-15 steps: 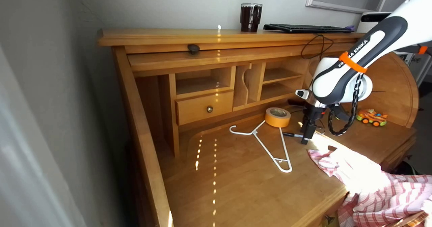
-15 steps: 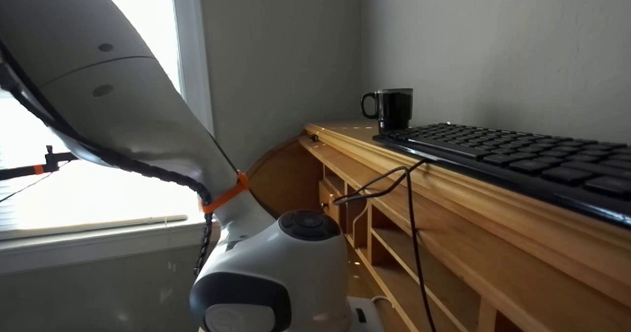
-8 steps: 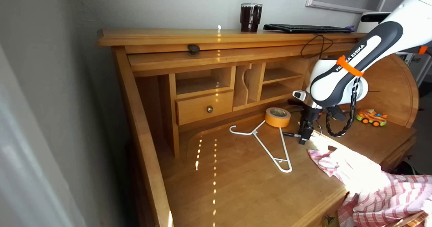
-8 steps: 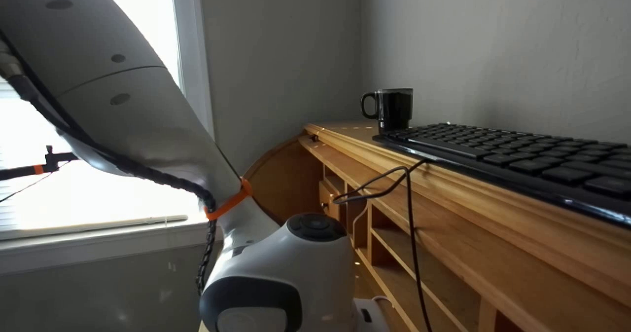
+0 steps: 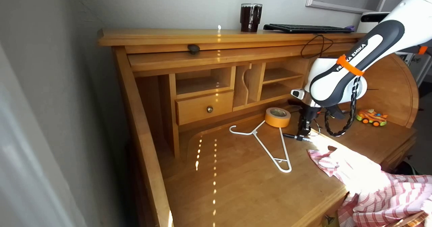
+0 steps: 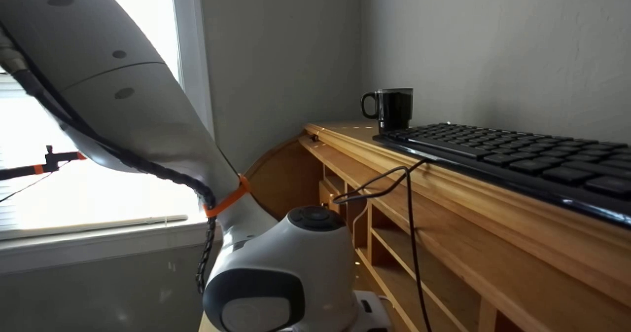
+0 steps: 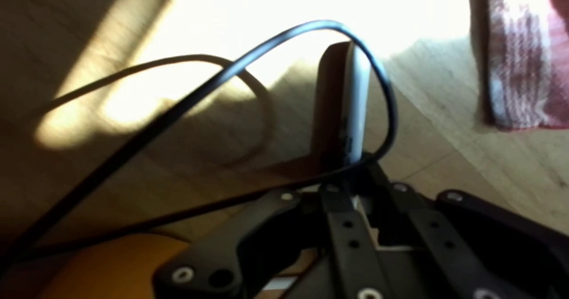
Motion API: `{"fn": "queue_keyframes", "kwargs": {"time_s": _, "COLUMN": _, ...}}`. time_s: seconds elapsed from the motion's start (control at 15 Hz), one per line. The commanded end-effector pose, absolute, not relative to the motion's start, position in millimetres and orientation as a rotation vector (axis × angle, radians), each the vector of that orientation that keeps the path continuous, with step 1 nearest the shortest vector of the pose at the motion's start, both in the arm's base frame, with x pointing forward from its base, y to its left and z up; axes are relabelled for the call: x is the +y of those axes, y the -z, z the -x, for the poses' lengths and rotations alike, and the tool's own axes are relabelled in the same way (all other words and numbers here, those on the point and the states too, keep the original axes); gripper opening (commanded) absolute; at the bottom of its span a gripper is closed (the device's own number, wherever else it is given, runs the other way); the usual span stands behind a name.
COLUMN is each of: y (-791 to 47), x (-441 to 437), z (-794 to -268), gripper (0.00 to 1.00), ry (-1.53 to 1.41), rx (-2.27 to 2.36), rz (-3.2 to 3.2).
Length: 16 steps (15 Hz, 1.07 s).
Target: Put the black marker in the brown mug.
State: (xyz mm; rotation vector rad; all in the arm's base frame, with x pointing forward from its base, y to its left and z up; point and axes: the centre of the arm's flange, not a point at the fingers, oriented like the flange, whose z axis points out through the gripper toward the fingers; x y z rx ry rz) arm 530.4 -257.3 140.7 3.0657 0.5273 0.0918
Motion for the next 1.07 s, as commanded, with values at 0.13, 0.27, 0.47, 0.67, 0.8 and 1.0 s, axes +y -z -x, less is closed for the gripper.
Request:
{"fn": "queue_keyframes", "kwargs": {"time_s": 0.13, "y": -151.8, "x": -249.1, "z": -516.0, "gripper": 0.04, "ry": -0.038, "rx": 0.503, "rz": -3.041}}
{"fn": "queue_keyframes", "kwargs": {"time_s": 0.27, "y": -161.3, "x": -238.3, "z": -503.0, "gripper": 0.04, "ry": -0.003, "rx": 0.572, "rz": -3.062}}
{"fn": "queue_keyframes", "kwargs": {"time_s": 0.47, "y": -169.0, "x": -207.1, "z": -477.4, "gripper": 0.04, "ry": -0.010, "rx": 0.642, "rz": -3.084}}
{"fn": "queue_keyframes", "kwargs": {"time_s": 0.67, "y": -180.6, "x": -175.4, "z": -457.9, "gripper": 0.04, "ry": -0.078, "rx": 0.619, "rz": -3.096}}
{"fn": "queue_keyframes", "kwargs": {"time_s": 0.8, "y": -195.8, "x": -155.7, "z": -446.7, "gripper": 0.04, "ry": -0.125, "rx": 0.581, "rz": -3.122}}
{"fn": "queue_keyframes", "kwargs": {"time_s": 1.0, "y": -228.8, "x": -126.2, "z": -437.6, "gripper": 0.04, "ry": -0.204, "rx": 0.538, "rz": -3.183}}
